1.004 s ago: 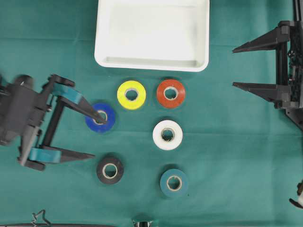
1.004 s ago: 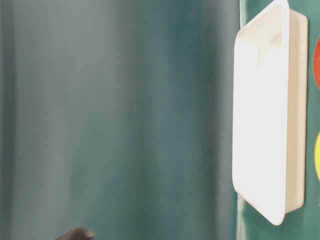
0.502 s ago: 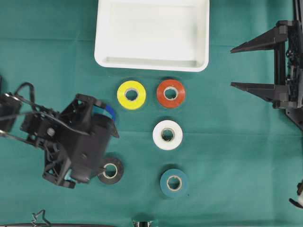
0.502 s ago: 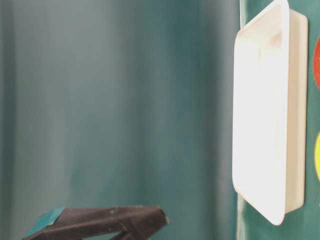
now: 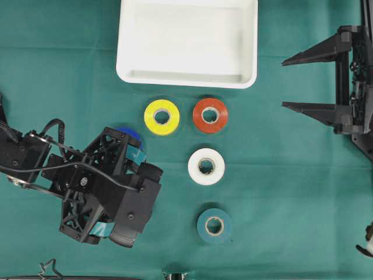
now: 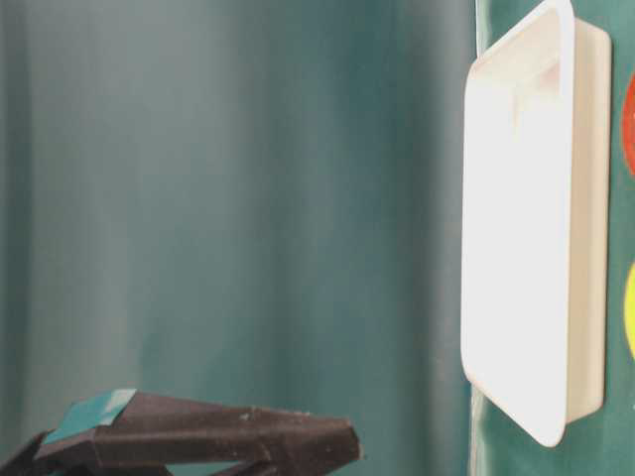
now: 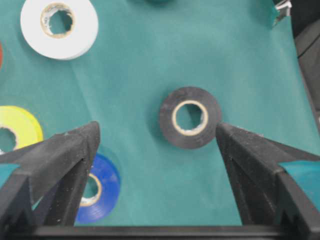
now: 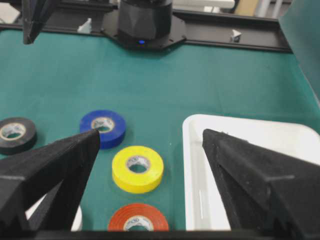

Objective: Pick up the tape from a random location and place it into the white case.
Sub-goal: 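Move the left gripper over the black tape roll, then lower the left gripper into the black roll's hole and close on its rim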

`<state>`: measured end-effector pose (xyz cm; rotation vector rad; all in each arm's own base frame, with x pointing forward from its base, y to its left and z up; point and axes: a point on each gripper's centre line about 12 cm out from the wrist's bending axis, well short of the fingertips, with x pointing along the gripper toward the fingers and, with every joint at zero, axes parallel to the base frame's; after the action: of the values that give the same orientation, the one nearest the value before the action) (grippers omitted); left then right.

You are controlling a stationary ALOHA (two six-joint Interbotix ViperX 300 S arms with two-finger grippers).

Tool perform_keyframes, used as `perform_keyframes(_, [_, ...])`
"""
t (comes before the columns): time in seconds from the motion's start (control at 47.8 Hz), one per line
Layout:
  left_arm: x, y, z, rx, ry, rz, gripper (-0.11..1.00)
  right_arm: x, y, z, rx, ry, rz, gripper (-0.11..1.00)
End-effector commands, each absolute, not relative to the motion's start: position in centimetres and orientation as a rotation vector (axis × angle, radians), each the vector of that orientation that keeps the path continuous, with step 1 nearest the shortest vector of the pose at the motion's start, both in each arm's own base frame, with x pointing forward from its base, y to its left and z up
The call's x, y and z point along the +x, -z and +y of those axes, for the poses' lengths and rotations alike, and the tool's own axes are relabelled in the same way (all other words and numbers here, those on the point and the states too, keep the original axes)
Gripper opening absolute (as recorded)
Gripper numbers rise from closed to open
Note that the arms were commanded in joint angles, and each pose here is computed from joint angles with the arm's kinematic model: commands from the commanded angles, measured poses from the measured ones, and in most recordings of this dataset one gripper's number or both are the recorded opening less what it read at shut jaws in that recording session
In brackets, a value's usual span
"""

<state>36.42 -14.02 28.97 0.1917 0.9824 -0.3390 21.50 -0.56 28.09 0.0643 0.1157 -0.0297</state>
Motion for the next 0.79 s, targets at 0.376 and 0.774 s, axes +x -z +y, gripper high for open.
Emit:
perform_keyframes(0.376, [36.47, -30.31, -14.14, 0.188, 0.343, 0.938, 1.0, 21.89, -29.2, -0.6, 0.06, 0.03, 0.094, 0.93])
perform_keyframes(0.774, [36.46, -29.86, -14.14, 0.19, 0.343, 0.948, 1.0, 21.91, -29.07, -0.6, 0.058, 0.03, 0.104, 0.93])
